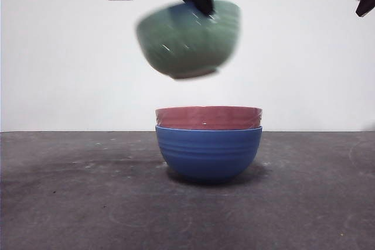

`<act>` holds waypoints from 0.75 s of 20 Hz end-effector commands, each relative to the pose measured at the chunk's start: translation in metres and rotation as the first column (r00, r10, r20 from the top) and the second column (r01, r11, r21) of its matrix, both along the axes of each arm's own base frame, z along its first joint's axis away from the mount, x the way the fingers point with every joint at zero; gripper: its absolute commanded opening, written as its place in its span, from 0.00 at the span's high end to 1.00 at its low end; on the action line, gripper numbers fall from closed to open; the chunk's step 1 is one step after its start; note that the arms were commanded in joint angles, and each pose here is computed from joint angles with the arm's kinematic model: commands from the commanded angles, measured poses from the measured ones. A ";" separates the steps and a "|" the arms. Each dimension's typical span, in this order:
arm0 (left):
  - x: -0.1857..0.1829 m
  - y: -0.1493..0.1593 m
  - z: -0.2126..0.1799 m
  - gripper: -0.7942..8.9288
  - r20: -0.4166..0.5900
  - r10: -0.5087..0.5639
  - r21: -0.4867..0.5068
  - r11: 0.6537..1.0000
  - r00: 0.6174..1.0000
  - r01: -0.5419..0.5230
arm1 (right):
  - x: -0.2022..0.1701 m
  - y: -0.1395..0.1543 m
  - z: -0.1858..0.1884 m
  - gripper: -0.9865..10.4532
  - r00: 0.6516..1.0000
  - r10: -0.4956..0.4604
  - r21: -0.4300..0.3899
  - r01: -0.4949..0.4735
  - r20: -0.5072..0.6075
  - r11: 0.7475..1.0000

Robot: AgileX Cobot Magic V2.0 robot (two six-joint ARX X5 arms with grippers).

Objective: Pick up the green bowl on the top,put the green bowl on the left,pick up the red bowl in the middle,put the red bowl on the right

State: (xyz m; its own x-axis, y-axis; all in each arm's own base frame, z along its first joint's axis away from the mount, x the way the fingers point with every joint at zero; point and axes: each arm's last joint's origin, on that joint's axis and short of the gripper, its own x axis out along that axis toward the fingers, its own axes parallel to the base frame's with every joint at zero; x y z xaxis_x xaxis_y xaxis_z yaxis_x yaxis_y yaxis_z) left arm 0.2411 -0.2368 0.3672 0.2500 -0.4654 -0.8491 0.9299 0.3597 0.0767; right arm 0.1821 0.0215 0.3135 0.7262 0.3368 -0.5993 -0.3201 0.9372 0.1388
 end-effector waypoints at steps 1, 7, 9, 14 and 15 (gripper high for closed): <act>-0.013 0.027 0.019 0.93 0.059 0.171 0.061 0.983 0.983 -0.175 | 0.000 0.000 0.001 0.72 1.000 -0.003 0.004 0.003 0.000 1.000; -0.026 0.082 -0.012 0.93 0.154 0.446 0.002 0.892 0.882 -0.452 | 0.000 0.000 0.001 0.72 1.000 -0.002 0.005 0.002 0.000 1.000; -0.024 0.089 -0.041 0.93 0.146 0.480 0.002 0.875 0.865 -0.485 | 0.001 0.000 0.001 0.72 1.000 -0.001 0.006 0.001 -0.001 1.000; -0.010 0.089 -0.106 0.93 0.153 0.503 -0.033 0.863 0.851 -0.504 | 0.002 0.000 0.000 0.72 1.000 -0.007 0.014 0.007 -0.009 1.000; -0.008 0.088 -0.114 0.93 0.143 0.497 -0.041 0.867 0.856 -0.497 | 0.002 0.000 0.000 0.72 1.000 -0.007 0.014 0.007 -0.010 1.000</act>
